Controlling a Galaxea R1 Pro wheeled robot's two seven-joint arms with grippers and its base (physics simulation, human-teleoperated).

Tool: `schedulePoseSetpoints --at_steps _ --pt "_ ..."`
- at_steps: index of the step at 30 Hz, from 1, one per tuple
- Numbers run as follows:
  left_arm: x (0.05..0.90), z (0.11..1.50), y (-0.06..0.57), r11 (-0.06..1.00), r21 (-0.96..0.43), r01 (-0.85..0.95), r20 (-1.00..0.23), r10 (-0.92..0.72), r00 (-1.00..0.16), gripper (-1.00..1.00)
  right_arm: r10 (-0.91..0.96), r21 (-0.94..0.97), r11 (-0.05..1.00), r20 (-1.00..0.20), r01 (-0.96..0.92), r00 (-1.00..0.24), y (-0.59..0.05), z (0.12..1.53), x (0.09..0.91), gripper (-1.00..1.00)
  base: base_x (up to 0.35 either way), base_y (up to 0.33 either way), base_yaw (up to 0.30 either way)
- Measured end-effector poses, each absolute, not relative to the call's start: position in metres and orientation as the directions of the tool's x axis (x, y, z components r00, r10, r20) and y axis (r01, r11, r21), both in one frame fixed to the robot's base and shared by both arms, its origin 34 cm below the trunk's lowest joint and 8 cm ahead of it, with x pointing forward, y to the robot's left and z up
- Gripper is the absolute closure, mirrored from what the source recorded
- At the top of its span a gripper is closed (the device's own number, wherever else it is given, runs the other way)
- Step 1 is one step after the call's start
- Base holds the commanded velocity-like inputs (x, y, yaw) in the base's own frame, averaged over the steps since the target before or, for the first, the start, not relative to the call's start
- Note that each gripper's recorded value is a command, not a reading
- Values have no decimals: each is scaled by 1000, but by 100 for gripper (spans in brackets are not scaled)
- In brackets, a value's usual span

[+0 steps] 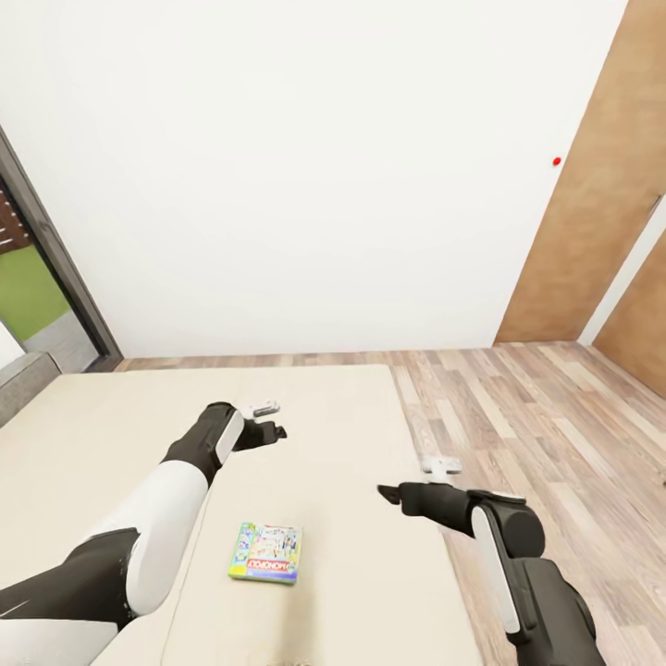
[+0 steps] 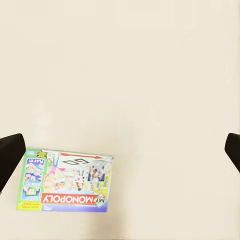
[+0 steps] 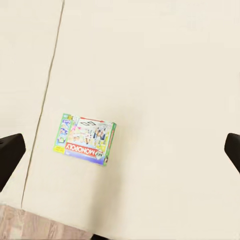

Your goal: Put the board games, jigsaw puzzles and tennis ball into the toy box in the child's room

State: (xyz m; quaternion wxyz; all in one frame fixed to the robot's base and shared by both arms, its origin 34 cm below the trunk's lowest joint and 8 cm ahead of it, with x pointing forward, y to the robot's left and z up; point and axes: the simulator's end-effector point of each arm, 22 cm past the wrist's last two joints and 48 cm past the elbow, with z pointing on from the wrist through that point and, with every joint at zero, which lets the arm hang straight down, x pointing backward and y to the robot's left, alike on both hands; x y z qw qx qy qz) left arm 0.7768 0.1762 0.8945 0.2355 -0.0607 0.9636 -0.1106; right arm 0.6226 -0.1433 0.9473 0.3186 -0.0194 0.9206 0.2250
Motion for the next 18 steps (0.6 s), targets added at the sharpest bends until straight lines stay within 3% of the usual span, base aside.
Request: schedulePoseSetpoints --at_steps 8,18 --pt "782 893 179 971 -229 -71 -440 -168 -882 -100 163 546 800 -597 -249 -786 -147 966 621 -100 0 0 0" --pt "782 882 184 975 -204 -86 -434 -168 -885 -100 172 581 772 -583 -259 -794 -145 964 619 -100 0 0 0"
